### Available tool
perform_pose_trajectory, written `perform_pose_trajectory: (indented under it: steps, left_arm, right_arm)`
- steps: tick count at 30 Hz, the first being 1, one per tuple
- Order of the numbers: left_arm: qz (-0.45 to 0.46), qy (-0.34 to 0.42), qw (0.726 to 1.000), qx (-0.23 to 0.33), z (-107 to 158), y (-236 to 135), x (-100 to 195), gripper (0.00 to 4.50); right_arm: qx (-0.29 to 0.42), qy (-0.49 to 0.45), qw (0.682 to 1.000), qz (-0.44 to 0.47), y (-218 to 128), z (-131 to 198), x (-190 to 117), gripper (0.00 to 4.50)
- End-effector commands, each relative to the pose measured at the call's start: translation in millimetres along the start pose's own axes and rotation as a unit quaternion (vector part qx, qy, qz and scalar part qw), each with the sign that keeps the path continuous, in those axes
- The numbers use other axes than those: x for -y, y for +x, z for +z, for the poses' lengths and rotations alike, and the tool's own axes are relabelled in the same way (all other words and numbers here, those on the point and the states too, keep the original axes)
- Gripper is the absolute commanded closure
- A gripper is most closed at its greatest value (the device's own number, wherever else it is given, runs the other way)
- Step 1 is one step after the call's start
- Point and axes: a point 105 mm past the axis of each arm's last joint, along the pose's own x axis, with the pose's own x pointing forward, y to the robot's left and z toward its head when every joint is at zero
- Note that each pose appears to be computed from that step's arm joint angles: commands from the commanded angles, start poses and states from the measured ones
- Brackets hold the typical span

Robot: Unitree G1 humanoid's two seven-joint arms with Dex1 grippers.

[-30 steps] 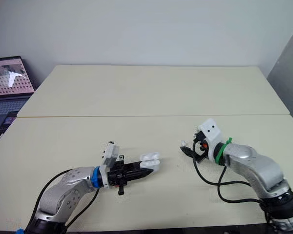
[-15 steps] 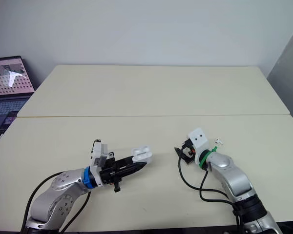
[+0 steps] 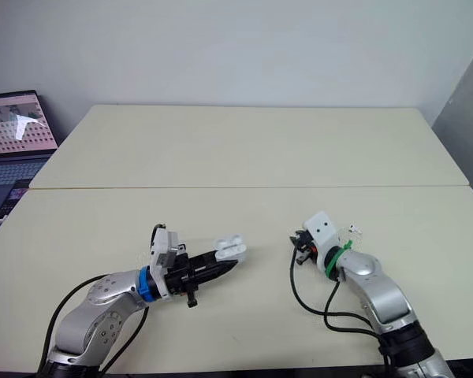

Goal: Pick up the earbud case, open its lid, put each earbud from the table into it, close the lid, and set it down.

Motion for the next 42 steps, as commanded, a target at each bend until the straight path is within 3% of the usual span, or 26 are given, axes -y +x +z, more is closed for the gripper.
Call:
perform_pose_trajectory:
  steps: [1, 5, 12, 18, 25, 34, 42]
  left_arm:
    - [-0.016, 0.025, 0.999, 0.012, 10, 3, 4, 3.72]
    - [-0.042, 0.030, 0.999, 0.008, 12, 6, 11, 3.72]
    - [-0.081, 0.044, 0.996, -0.001, 13, 11, 22, 3.72]
    - [-0.103, 0.052, 0.993, -0.012, 13, 13, 29, 3.72]
    - [-0.111, 0.057, 0.992, -0.016, 12, 16, 31, 3.72]
    - [-0.116, 0.058, 0.991, -0.019, 10, 19, 30, 3.72]
    - [-0.121, 0.062, 0.990, -0.023, 11, 19, 25, 3.72]
  right_arm:
    - [0.051, -0.029, 0.996, 0.060, -23, 26, -4, 4.07]
    - [0.010, -0.120, 0.976, 0.181, -61, 13, -13, 4.07]
    - [-0.071, -0.210, 0.925, 0.309, -109, -23, 3, 4.07]
    - [-0.116, -0.279, 0.884, 0.356, -121, -40, 20, 4.07]
    - [-0.115, -0.254, 0.881, 0.381, -121, -39, 21, 4.07]
    - [-0.150, -0.254, 0.885, 0.359, -124, -48, 28, 0.97]
    - [-0.209, -0.259, 0.879, 0.342, -136, -30, 19, 0.97]
